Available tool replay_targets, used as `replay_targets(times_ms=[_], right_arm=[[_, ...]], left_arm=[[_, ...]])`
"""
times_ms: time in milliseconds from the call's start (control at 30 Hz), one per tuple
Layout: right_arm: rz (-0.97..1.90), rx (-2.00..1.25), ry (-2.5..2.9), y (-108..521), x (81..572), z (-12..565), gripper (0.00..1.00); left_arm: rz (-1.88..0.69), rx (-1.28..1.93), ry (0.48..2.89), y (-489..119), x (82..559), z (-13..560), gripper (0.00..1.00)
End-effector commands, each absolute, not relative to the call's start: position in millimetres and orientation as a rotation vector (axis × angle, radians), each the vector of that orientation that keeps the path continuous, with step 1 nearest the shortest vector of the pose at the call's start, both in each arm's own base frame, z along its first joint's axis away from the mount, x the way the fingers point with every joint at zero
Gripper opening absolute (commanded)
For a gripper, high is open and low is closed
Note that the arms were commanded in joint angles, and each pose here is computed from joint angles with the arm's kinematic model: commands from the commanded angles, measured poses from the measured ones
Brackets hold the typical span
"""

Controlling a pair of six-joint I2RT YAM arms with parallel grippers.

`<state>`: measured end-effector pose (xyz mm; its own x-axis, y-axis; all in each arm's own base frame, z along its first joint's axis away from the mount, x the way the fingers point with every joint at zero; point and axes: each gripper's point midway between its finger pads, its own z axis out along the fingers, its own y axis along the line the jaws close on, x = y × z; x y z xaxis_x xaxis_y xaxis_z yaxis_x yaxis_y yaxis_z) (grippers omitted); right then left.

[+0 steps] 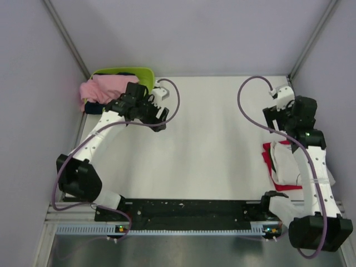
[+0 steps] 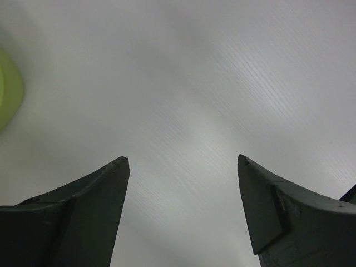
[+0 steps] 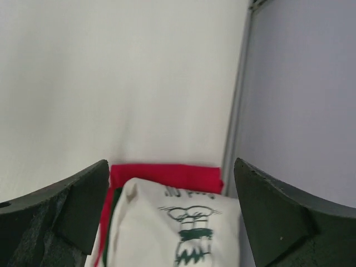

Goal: Fold and stack the t-shirts
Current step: Put the neatly folded tshirt into the corner of the board with the right arm

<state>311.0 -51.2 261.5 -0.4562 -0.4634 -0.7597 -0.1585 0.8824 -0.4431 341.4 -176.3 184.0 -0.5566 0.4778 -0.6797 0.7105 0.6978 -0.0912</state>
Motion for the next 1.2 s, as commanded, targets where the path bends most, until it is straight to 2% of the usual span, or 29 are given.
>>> replay_targets(times_ms=[0,67,100,167,200,333,633,933,1033,1133,1167], right_arm=[[-0.176,-0.245,2.281,-39.1,306.0,182.0,0.73],[-0.171,-0.094,2.337,-52.1,309.1,161.6,0.45],[-0.147,-0.005,2.35,-58.7,312.0,155.8,0.35],[-0.129,0.127,2.355,-69.5,316.3,150.7,0.03],[-0.138,0.162,2.35,-72.5,318.9,149.5,0.0],[-0.116,0.223,2.294,-72.3,329.0,142.5,0.0],[-0.089,0.403,2.376,-69.6,311.1,90.8,0.0],[0.42,0.357,2.338,-5.3,330.5,53.8,0.0],[0.525,0.238,2.245,11.8,344.1,78.5,0.0],[0.485,0.003,2.142,32.3,357.3,117.2,0.0],[0.466,-0.091,2.098,42.3,360.8,132.0,0.06]], left_arm=[[-0.413,0.885,2.202,-163.7,336.3,200.8,0.83],[-0.399,0.878,2.207,-159.2,333.5,198.9,0.82],[-0.398,0.876,2.204,-158.0,331.8,198.1,0.82],[-0.395,0.865,2.193,-155.4,329.0,198.6,0.82],[-0.392,0.859,2.191,-153.3,327.8,197.0,0.82],[-0.38,0.842,2.182,-146.3,326.1,195.7,0.82],[-0.384,0.813,2.178,-138.6,325.8,196.0,0.82],[-0.364,0.799,2.193,-130.9,323.2,194.9,0.82],[-0.357,0.801,2.211,-126.0,314.7,190.0,0.82],[-0.352,0.807,2.206,-122.4,303.7,190.7,0.82],[-0.34,0.81,2.191,-119.8,300.1,193.5,0.82]])
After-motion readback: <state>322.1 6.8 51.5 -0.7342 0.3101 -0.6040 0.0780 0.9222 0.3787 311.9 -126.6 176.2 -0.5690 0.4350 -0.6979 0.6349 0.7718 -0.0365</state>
